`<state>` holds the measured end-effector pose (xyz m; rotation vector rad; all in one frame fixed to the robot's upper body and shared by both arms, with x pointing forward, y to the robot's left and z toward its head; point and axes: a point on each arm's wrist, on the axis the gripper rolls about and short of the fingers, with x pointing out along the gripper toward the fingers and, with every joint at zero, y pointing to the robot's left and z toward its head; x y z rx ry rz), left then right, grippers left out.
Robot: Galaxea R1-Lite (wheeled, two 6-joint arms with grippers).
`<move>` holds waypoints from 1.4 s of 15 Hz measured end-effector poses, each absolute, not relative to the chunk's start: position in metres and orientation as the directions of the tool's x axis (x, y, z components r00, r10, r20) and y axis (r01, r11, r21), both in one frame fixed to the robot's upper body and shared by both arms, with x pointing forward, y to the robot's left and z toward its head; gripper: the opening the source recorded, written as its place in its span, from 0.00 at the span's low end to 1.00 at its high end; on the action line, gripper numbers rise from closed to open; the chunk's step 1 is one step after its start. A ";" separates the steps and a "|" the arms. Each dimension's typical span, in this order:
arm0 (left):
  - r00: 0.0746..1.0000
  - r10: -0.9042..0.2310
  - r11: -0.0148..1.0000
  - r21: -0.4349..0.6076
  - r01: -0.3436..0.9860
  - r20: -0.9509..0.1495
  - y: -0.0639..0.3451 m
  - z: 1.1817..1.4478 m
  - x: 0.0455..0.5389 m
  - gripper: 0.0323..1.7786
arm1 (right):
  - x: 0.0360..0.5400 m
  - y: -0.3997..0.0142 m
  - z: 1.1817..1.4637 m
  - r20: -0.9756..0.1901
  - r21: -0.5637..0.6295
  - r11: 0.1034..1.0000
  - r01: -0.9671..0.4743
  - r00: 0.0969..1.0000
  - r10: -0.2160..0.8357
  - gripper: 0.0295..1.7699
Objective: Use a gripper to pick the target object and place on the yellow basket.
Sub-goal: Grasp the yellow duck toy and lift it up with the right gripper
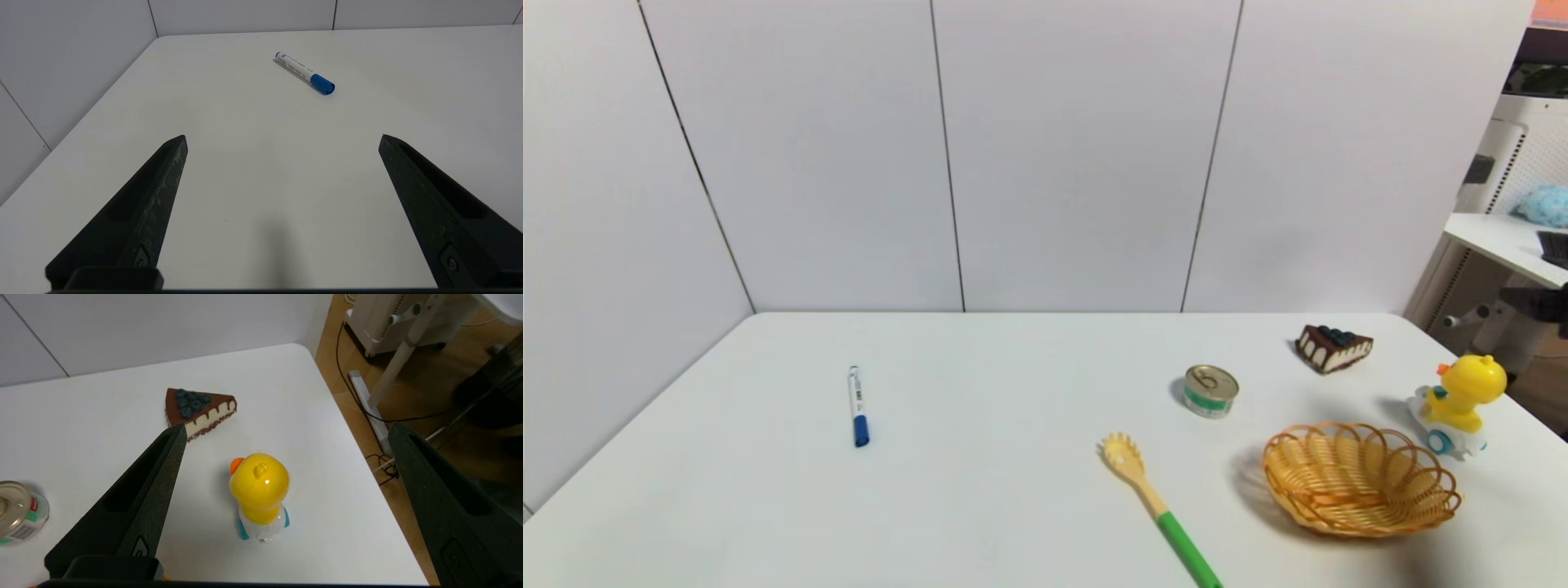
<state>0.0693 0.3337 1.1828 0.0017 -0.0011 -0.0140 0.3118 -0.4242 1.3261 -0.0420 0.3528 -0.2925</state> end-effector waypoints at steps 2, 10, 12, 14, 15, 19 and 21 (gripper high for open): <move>1.000 -0.014 1.000 0.002 0.014 0.001 0.334 1.183 0.069 0.95 | 0.320 -0.431 1.304 -0.326 -0.081 0.965 0.250 0.908 -0.262 0.96; 1.000 -0.014 1.000 0.002 0.014 0.001 0.334 1.183 0.069 0.95 | 0.336 -0.437 1.225 -0.322 -0.048 0.986 0.159 0.932 -0.166 0.96; 1.000 -0.014 1.000 0.002 0.014 0.001 0.334 1.183 0.069 0.95 | 0.340 -0.439 1.215 -0.330 -0.048 0.987 0.156 0.930 -0.164 0.96; 1.000 -0.014 1.000 0.002 0.014 0.001 0.334 1.183 0.069 0.95 | 0.346 -0.442 1.208 -0.324 -0.050 0.987 0.156 0.932 -0.164 0.96; 1.000 -0.014 1.000 0.002 0.014 0.001 0.334 1.183 0.069 0.95 | 0.349 -0.443 1.204 -0.321 -0.050 0.987 0.155 0.933 -0.163 0.96; 1.000 -0.014 1.000 0.002 0.014 0.001 0.334 1.183 0.069 0.95 | 0.360 -0.447 1.188 -0.323 -0.067 0.987 0.146 0.933 -0.160 0.96; 1.000 -0.014 1.000 0.002 0.014 0.001 0.334 1.183 0.069 0.95 | 0.362 -0.447 1.180 -0.339 -0.072 0.988 0.138 0.928 -0.155 0.96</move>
